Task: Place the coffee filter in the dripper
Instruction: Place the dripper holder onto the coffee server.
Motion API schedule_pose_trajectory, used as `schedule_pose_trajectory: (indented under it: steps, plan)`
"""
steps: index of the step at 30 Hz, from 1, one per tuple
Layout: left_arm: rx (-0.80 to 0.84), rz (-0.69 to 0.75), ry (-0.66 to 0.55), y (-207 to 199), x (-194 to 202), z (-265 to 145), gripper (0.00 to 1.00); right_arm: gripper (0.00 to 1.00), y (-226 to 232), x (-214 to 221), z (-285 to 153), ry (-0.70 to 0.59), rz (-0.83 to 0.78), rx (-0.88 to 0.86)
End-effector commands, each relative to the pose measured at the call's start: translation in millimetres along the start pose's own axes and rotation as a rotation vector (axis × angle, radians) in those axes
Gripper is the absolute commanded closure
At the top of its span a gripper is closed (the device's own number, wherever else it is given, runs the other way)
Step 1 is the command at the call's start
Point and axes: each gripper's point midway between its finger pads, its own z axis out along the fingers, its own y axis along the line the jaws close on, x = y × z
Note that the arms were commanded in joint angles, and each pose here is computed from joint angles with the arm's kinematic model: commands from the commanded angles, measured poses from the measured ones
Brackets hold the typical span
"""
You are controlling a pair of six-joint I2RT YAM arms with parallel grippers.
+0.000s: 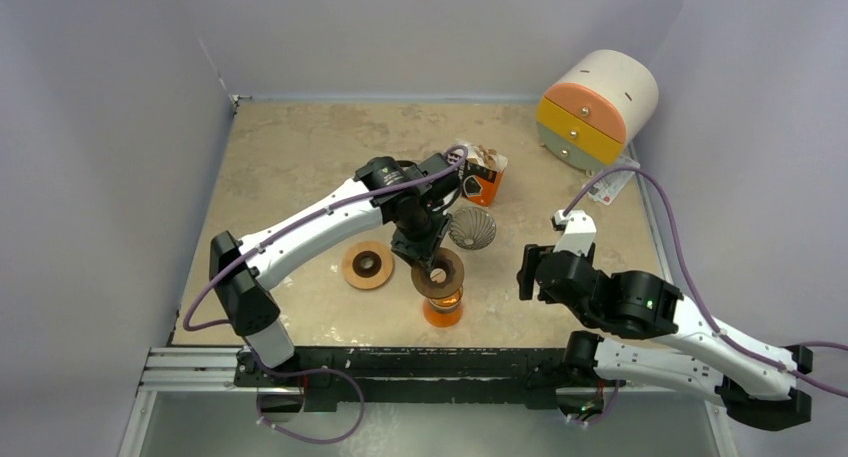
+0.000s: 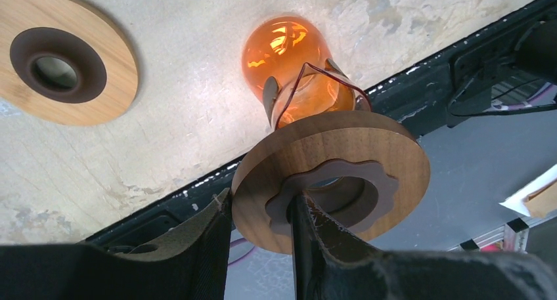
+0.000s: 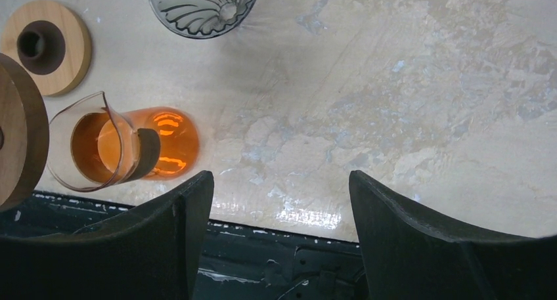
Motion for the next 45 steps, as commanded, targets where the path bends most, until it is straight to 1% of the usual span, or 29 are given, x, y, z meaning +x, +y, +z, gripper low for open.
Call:
schedule_pose_trajectory:
  steps: [1, 7, 18, 45]
  plan:
    - [-0.022, 0.024, -0.005, -0.3, -1.0, 1.8, 1.00, 0.22, -7.2, 1.4, 3.9, -0.021, 0.047, 0.045]
    - [0.012, 0.035, 0.028, -15.2, 0.3, 21.1, 1.00, 0.22, -6.7, 2.5, 5.5, -0.019, 0.045, 0.048]
    - [-0.036, 0.055, 0.077, -17.5, 10.1, 45.5, 1.00, 0.22, -7.4, 3.0, 4.2, -0.021, 0.055, 0.039]
    - [-0.062, 0.047, 0.083, -9.5, 16.0, 51.5, 1.00, 0.21, -5.5, 5.5, 5.8, -0.007, 0.048, 0.041]
